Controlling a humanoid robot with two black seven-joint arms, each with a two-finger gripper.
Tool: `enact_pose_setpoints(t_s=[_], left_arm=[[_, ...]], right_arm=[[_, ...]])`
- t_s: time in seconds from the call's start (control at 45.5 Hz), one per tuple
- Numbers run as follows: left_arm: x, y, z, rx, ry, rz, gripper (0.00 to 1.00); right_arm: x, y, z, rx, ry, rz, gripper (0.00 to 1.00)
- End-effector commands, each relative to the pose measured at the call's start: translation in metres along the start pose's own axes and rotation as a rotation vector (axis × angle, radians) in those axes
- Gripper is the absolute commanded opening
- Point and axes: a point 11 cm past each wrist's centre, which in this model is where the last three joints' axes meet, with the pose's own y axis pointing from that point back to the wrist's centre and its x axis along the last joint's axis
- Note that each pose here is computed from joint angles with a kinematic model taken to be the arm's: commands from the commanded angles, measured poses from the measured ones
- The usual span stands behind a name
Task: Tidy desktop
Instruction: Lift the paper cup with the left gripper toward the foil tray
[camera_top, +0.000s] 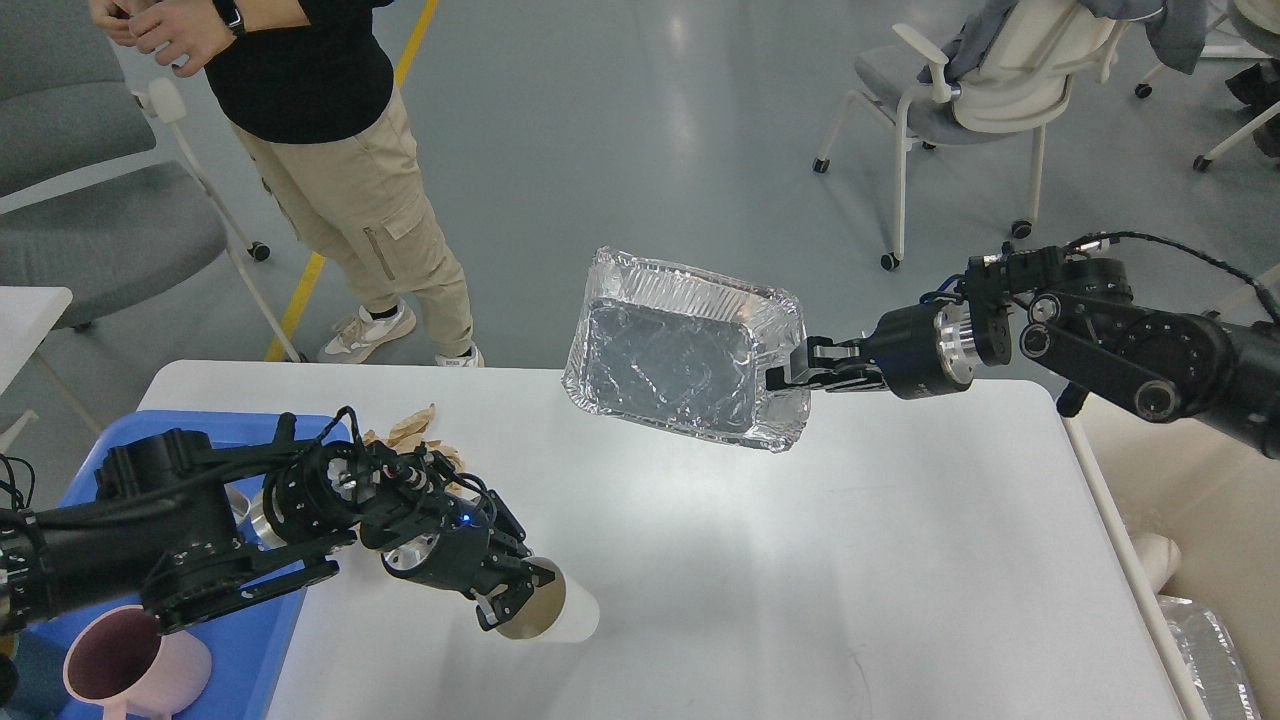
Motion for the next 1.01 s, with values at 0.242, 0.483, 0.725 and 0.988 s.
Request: enact_pose_setpoints(t_s=[0.242, 0.483, 0.725, 0.988], left_arm=[[-0.081, 0.070, 0.002, 0.041, 0.208, 0.046, 0.00], [-0.125, 0.130, -0.008, 0.164, 0.507, 0.218, 0.01], [-0.128, 0.189, -0.015, 0.240, 0.832, 0.537, 0.01], [-0.110, 0.238, -0.037, 0.307, 0.999, 0.800, 0.02]], right_arm=[[-0.007, -0.003, 0.008, -0.014, -0.014, -0.013, 0.00], [-0.008, -0.005, 0.007, -0.012, -0.013, -0.017, 0.00], [-0.007, -0.004, 0.007, -0.013, -0.012, -0.014, 0.00], [-0.005, -0.005, 0.003, -0.007, -0.005, -0.014, 0.00]])
